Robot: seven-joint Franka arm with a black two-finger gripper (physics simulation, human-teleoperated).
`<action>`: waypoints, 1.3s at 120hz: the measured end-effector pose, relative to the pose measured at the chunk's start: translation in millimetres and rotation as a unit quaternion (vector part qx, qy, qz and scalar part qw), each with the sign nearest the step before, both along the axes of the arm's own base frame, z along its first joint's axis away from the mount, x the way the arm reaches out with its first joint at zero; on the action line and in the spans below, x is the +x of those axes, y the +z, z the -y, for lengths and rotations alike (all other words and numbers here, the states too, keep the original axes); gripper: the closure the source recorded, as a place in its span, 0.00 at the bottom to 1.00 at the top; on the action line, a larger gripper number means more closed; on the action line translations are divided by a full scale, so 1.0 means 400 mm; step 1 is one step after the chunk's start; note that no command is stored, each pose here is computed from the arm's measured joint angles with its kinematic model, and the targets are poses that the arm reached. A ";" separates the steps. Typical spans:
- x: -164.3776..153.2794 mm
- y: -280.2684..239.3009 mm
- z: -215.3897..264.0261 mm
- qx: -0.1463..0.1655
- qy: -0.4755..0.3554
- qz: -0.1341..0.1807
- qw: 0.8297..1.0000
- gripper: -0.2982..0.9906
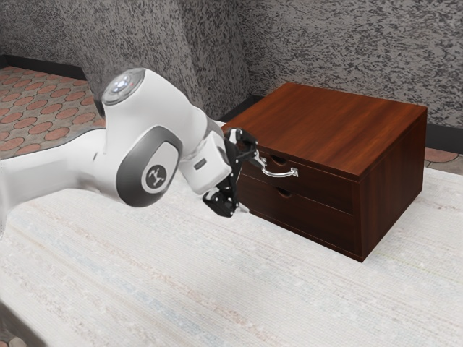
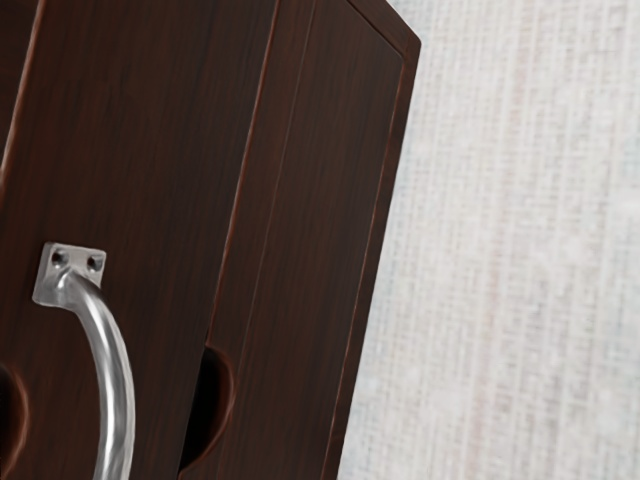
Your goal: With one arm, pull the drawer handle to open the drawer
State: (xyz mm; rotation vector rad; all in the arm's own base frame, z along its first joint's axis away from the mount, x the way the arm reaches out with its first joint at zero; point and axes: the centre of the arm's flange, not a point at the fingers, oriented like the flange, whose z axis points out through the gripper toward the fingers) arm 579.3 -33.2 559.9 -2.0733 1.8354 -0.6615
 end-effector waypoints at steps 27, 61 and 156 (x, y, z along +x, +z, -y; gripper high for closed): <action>0.039 -0.030 -0.004 0.002 -0.012 0.006 1.000 0.23; 0.057 -0.055 -0.008 0.004 -0.017 0.016 1.000 0.23; 0.103 -0.087 -0.025 0.000 -0.018 0.018 1.000 0.27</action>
